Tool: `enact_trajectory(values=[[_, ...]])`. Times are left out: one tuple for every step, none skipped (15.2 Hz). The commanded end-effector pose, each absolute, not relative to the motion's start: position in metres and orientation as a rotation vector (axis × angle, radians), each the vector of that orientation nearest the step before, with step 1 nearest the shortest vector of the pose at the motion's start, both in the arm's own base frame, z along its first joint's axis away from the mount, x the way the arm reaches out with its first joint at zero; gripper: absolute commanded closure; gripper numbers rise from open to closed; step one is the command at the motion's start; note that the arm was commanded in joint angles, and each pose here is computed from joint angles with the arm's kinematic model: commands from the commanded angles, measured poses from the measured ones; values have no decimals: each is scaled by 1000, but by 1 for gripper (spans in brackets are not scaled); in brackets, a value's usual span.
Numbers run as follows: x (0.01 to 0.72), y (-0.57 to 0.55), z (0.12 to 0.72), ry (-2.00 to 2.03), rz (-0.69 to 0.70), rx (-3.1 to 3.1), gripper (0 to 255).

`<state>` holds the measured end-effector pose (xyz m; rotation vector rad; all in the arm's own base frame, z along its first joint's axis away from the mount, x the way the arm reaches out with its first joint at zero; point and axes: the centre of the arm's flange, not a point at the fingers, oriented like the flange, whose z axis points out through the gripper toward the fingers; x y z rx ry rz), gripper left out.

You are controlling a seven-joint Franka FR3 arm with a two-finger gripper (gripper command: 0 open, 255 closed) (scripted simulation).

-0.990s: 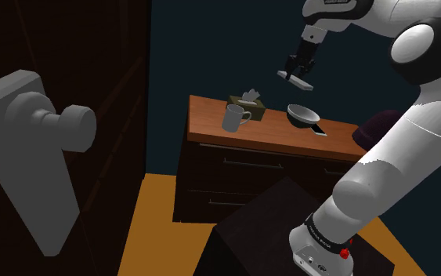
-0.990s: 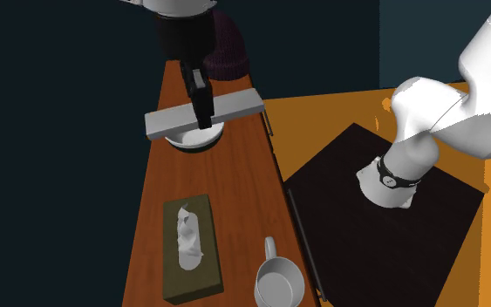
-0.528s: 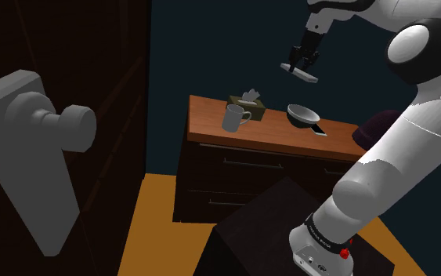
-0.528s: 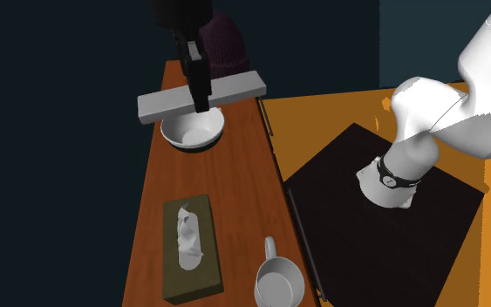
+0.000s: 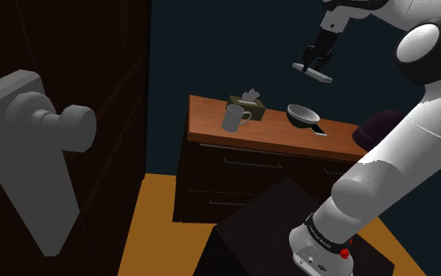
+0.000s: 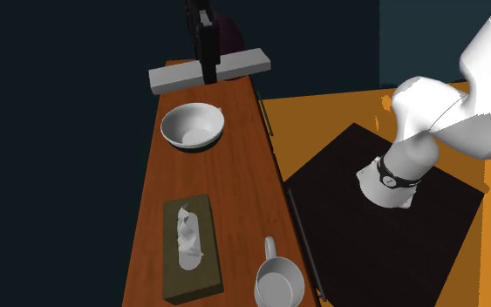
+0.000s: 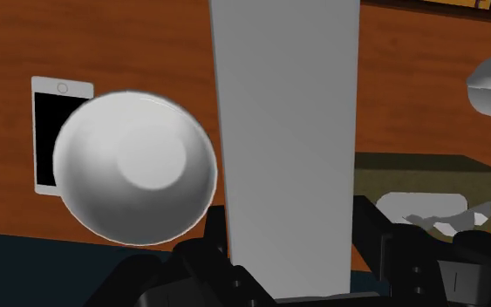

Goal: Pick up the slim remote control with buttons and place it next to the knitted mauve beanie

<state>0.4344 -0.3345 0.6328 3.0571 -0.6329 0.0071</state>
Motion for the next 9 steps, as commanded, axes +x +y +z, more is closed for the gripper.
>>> enact_trajectory(values=[[415,-352,633,-632,8,3057,255],[405,-361,633,-632,8,3057,255],[395,-369,633,-632,8,3057,255],[385,-377,633,-632,8,3057,255],[375,-386,633,-632,8,3057,255],[365,-394,633,-632,8,3057,255],[354,-403,633,-632,8,3057,255],[344,-411,633,-632,8,3057,255],[334,-419,633,-632,8,3057,255]])
